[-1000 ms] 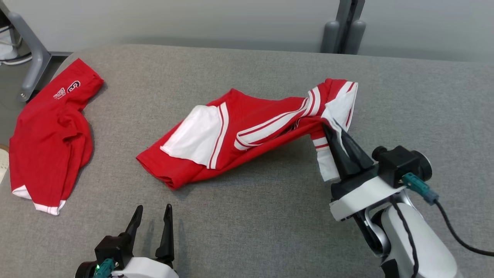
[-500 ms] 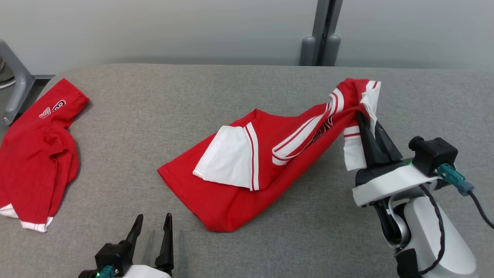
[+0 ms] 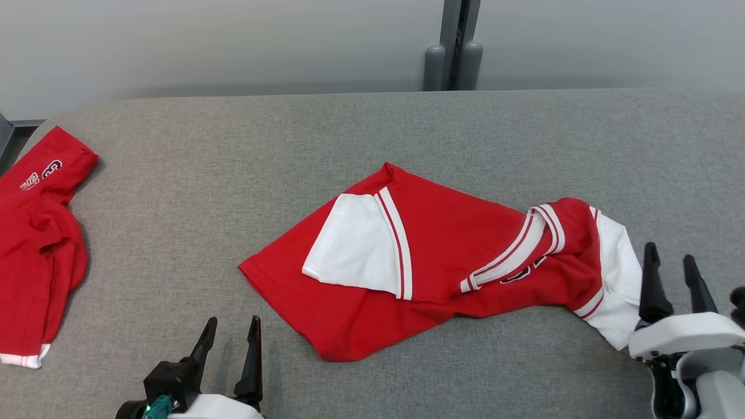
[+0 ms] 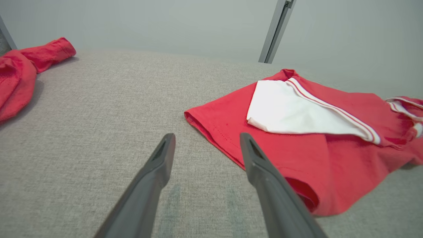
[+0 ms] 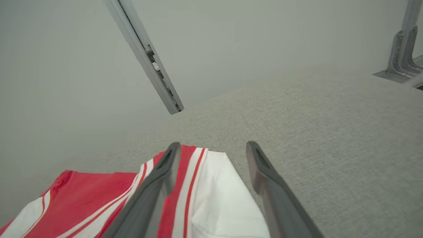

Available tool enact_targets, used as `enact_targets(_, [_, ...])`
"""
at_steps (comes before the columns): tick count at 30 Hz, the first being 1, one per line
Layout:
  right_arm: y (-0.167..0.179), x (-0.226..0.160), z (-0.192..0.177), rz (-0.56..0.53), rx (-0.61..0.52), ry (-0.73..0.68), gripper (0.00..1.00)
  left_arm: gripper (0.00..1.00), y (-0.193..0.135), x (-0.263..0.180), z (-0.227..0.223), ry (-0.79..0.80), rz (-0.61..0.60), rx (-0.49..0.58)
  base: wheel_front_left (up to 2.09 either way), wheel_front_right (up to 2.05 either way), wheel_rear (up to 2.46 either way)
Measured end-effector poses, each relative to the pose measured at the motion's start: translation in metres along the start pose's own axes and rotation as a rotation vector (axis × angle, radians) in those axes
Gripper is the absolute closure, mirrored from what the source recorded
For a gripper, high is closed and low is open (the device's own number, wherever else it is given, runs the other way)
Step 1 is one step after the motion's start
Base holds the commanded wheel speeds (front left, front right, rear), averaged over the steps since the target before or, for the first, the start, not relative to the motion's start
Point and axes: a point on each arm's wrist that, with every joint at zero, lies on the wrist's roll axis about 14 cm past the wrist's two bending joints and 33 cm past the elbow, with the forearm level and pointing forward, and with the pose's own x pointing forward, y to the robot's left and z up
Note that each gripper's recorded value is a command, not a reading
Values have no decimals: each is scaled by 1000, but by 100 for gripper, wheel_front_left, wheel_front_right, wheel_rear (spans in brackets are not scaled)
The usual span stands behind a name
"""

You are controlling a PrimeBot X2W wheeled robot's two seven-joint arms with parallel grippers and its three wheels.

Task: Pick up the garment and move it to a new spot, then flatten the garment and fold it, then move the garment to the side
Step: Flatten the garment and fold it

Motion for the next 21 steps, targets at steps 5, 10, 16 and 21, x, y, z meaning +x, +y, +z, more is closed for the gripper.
enact_targets(5, [-26, -8, -2, -71, -18, 8, 0, 0, -4, 5, 1, -2, -14, 5, 0, 0, 0])
enact_targets(10, [-9, -7, -1, -9, -66, 7, 0, 0, -7, 7, 1, -1, -26, 6, 0, 0, 0])
enact_targets(16, [47, -6, -7, 173, -142, 19, 0, 0, -8, 6, 2, -3, -27, 7, 0, 0, 0])
enact_targets(21, [106, -12, -24, 362, -180, 54, 0, 0, -3, 3, 2, -4, -12, 4, 0, 0, 0])
